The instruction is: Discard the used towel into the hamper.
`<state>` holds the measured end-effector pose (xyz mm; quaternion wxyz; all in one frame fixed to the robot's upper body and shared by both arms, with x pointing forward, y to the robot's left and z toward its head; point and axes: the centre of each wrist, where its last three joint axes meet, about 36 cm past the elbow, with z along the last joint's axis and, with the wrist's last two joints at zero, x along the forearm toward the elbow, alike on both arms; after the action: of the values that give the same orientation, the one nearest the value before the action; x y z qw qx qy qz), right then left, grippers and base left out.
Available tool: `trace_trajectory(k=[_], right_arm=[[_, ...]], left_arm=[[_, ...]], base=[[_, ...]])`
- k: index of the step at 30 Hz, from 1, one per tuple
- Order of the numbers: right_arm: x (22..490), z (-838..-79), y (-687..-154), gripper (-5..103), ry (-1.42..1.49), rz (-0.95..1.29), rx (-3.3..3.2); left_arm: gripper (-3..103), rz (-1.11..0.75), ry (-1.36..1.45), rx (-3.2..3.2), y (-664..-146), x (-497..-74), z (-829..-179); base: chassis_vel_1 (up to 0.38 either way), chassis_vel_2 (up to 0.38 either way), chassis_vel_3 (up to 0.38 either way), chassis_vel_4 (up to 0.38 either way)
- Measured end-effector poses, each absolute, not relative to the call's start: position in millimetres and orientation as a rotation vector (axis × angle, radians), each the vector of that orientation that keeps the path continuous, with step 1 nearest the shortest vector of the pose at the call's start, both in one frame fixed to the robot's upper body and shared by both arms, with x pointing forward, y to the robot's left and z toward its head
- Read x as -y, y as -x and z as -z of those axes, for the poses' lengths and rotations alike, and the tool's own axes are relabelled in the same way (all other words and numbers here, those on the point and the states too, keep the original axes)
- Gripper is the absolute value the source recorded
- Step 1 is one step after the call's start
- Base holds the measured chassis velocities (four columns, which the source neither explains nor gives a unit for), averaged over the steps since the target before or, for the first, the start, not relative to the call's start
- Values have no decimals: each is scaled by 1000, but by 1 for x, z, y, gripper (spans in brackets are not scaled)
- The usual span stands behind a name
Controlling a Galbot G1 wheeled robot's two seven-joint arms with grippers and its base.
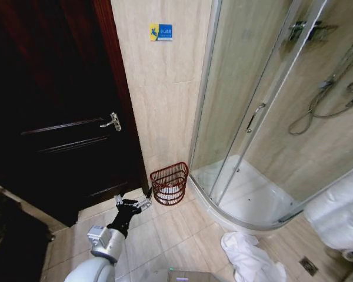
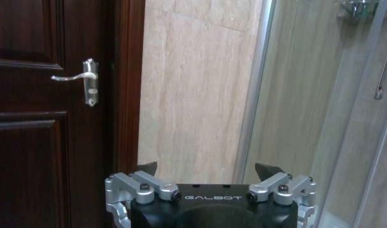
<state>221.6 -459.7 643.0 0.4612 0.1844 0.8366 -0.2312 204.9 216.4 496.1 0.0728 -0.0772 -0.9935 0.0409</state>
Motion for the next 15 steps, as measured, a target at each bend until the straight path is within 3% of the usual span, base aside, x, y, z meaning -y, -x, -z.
trace_trajectory(k=[15], right_arm=[[445,-584,-231,9,-428,598,-2066]], left_arm=[[100,-123,232,2984,-205,-216,-496]], base=[[0,0,0,0]])
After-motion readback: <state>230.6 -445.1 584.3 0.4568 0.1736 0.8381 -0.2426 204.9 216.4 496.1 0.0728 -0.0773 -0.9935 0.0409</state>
